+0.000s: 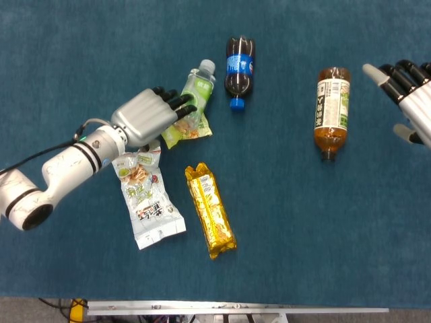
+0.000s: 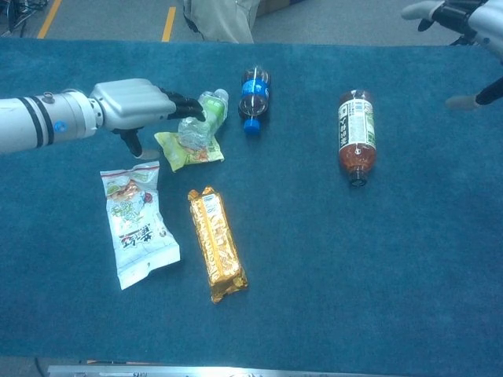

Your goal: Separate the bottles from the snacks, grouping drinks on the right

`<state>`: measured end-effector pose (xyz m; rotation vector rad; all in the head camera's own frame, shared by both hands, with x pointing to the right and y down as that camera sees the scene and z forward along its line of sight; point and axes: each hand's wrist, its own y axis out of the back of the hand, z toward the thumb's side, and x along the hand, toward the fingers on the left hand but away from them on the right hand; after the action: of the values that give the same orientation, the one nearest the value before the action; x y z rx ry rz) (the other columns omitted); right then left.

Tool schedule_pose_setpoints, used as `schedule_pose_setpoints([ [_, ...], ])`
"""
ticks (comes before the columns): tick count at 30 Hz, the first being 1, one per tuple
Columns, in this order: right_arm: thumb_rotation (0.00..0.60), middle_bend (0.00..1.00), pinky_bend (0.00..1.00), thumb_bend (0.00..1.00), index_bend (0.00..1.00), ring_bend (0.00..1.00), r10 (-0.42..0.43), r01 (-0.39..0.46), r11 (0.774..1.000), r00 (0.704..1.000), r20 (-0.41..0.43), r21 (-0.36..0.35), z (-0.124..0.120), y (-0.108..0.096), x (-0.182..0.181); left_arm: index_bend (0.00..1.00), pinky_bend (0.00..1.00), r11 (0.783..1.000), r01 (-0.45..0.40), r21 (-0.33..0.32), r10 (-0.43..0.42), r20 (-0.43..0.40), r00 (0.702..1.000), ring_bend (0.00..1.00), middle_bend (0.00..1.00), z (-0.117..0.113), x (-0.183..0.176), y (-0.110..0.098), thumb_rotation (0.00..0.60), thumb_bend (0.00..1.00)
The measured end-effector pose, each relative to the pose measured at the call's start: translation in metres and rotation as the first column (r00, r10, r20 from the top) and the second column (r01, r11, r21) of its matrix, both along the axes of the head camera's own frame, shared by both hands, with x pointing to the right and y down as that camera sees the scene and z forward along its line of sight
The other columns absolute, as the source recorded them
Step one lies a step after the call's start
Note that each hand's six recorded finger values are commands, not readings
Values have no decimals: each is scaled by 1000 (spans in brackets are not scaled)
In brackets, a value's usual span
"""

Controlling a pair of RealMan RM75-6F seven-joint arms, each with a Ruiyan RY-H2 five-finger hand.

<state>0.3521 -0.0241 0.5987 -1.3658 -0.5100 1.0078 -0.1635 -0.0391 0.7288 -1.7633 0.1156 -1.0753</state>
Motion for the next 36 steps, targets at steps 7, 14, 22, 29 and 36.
schedule_pose_setpoints([
  [7, 600, 284, 418, 3, 118, 251, 3, -3, 1000, 1000, 0, -1, 0, 1, 1, 111, 192, 1000, 7, -28, -7, 0, 1000, 97, 85, -7, -5, 12, 600, 296],
  [14, 600, 284, 418, 2, 118, 251, 10, -10, 1000, 1000, 5, 8, -3, 1, 4, 111, 193, 997, -14, -77, 14, -7, 1000, 97, 89, -15, -3, 32, 600, 296],
  [22, 600, 284, 418, 2, 118, 251, 15, -15, 1000, 1000, 6, 7, -2, 1, 7, 109, 192, 998, -14, -62, 13, -29, 999, 98, 90, -32, -2, 35, 600, 296],
  [29, 600, 284, 418, 3, 118, 251, 16, -16, 1000, 1000, 8, 4, -1, 2, 7, 106, 192, 996, 69, -53, -70, -11, 998, 98, 93, -27, -11, 12, 600, 296],
  [36, 600, 284, 418, 3, 118, 251, 16, -16, 1000, 1000, 6, 0, 0, 3, 6, 106, 192, 985, 165, -59, -165, 12, 986, 98, 103, -12, -19, -12, 600, 297],
])
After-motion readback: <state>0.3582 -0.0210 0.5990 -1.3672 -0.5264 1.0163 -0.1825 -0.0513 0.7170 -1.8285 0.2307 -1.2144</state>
